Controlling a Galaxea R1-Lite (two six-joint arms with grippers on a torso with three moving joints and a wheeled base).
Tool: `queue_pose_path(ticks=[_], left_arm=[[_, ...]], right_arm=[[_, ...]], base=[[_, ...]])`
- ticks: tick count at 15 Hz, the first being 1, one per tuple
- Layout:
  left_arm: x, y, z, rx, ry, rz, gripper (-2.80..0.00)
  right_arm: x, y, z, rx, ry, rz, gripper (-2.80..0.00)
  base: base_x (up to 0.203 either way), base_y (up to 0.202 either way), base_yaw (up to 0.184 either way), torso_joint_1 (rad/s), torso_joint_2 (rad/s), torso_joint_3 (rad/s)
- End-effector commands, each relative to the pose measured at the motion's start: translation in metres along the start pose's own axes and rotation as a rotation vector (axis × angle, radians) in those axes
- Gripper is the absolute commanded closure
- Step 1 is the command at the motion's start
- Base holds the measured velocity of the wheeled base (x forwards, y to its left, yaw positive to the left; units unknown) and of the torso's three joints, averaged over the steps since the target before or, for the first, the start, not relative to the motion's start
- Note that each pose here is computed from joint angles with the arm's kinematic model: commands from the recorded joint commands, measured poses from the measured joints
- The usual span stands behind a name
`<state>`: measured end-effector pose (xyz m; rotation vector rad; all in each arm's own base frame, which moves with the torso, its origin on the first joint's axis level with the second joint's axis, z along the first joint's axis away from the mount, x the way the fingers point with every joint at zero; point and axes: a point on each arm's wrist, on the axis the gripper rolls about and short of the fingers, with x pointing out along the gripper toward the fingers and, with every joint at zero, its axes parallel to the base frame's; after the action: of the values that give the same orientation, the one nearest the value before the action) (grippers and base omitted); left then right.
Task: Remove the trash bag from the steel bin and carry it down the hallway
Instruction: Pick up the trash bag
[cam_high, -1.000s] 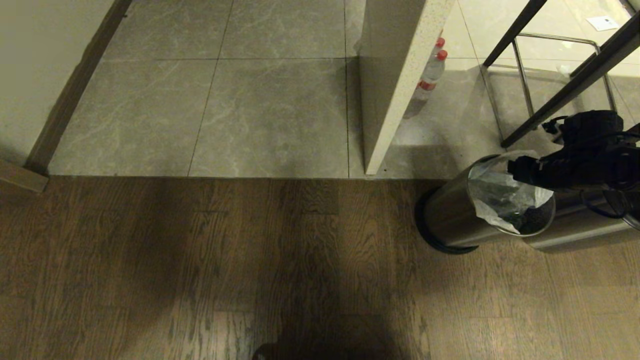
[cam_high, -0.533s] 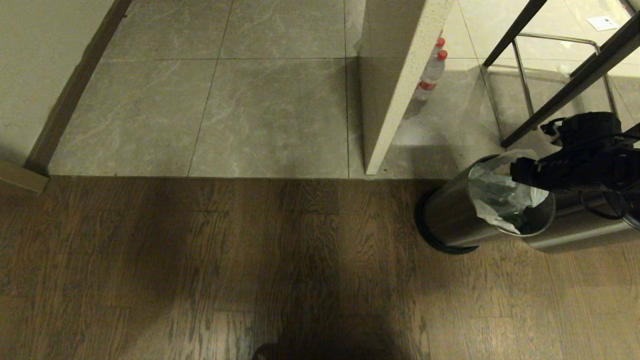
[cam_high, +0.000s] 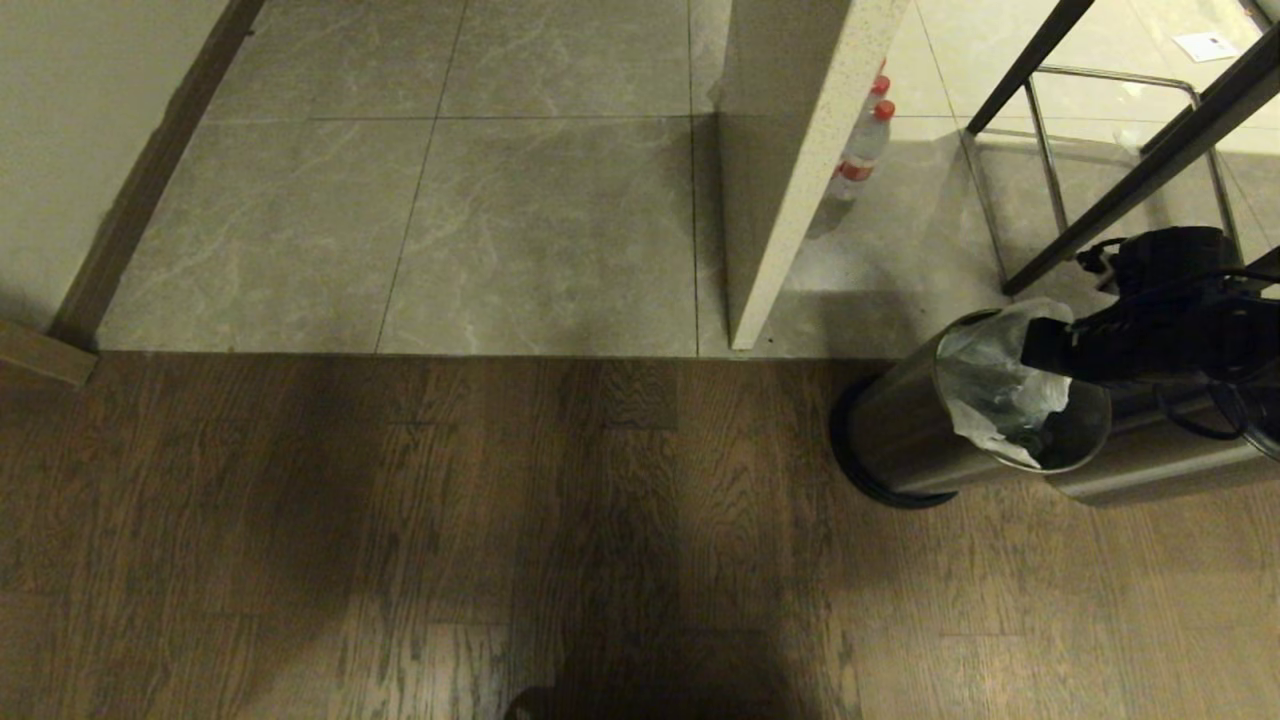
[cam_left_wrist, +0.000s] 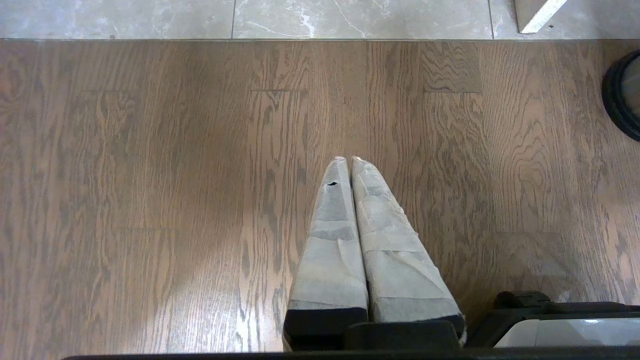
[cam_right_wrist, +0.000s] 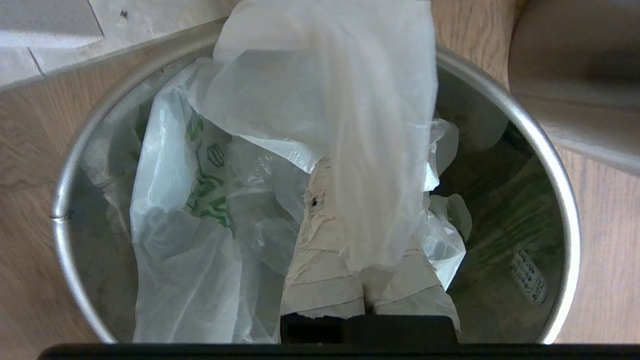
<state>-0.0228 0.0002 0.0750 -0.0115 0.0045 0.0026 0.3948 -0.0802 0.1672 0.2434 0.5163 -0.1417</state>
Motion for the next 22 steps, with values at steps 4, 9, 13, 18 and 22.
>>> queue_pose_path(ticks=[4, 9, 13, 18, 22], left_arm=[[0.000, 0.000, 0.000, -0.001, 0.000, 0.001, 0.00], [0.000, 0.000, 0.000, -0.001, 0.000, 0.001, 0.00], [0.000, 0.000, 0.000, -0.001, 0.000, 0.001, 0.00], [0.000, 0.000, 0.000, -0.001, 0.000, 0.001, 0.00], [0.000, 0.000, 0.000, -0.001, 0.000, 0.001, 0.00]], right_arm=[[0.001, 0.000, 0.000, 0.001, 0.001, 0.001, 0.00], [-0.007, 0.001, 0.002, 0.000, -0.010, -0.030, 0.00], [-0.007, 0.001, 0.002, 0.000, -0.010, -0.030, 0.00], [-0.044, 0.014, 0.013, -0.030, -0.045, -0.006, 0.00], [-0.196, 0.041, 0.046, -0.104, -0.337, 0.061, 0.00]], base=[[0.000, 0.000, 0.000, 0.000, 0.00, 0.000], [0.000, 0.000, 0.000, 0.000, 0.00, 0.000], [0.000, 0.000, 0.000, 0.000, 0.00, 0.000], [0.000, 0.000, 0.000, 0.000, 0.00, 0.000], [0.000, 0.000, 0.000, 0.000, 0.00, 0.000]])
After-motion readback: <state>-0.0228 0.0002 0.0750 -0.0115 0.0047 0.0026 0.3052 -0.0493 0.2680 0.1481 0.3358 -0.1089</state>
